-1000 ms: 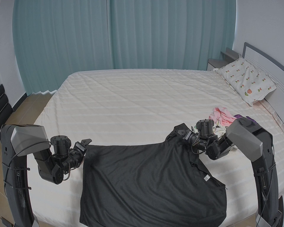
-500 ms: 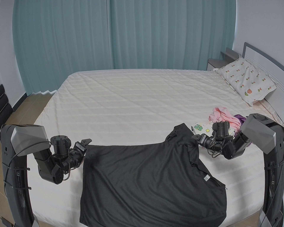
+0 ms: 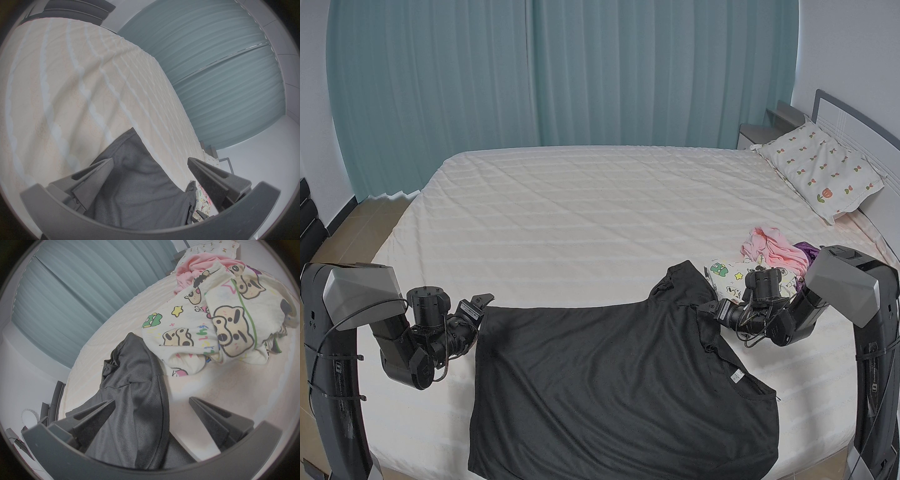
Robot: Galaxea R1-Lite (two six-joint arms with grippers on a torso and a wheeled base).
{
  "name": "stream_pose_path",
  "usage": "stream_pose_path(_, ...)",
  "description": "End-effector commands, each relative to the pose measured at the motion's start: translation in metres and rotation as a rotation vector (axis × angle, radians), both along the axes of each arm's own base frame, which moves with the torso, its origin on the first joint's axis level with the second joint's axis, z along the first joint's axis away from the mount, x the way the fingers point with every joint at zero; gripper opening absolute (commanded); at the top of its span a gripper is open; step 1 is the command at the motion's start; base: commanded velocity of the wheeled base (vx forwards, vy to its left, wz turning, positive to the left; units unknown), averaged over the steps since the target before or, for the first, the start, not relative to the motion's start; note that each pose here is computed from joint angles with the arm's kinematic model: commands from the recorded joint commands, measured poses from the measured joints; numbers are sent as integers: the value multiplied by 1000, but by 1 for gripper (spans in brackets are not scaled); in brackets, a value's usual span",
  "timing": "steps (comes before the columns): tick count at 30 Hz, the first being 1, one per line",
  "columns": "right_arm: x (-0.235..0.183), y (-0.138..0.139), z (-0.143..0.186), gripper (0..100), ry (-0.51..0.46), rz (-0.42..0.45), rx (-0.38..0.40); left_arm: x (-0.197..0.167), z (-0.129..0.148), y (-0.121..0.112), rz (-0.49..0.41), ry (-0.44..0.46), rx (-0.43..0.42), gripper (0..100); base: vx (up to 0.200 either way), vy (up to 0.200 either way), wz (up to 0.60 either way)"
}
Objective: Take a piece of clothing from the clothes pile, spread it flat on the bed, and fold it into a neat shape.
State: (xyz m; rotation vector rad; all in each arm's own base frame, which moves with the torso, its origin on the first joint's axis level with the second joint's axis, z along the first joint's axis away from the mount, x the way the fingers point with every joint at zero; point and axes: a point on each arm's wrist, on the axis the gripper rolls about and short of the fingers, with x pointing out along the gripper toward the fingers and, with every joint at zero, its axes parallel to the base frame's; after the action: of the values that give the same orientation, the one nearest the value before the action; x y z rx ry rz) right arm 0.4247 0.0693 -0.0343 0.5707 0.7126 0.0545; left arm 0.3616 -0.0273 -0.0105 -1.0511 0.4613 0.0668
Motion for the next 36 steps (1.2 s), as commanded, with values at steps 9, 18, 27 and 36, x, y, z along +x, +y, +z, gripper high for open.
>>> stream_pose_path(9, 14, 6, -15, 0, 9, 2, -10, 0, 0, 0, 0, 0, 0, 100, 0, 0, 0)
stream_pose_path(18, 32, -8, -3, 0, -47, -38, -4, 0, -1, 0, 0, 1, 1, 100, 0, 0, 0)
stream_pose_path(27, 46, -18, -13, 0, -28, -62, -7, 0, -1, 0, -2, 1, 5, 100, 0, 0, 0)
stream_pose_path(36, 53, -26, -14, 100, -54, -76, 3, 0, -1, 0, -2, 1, 5, 100, 0, 0, 0)
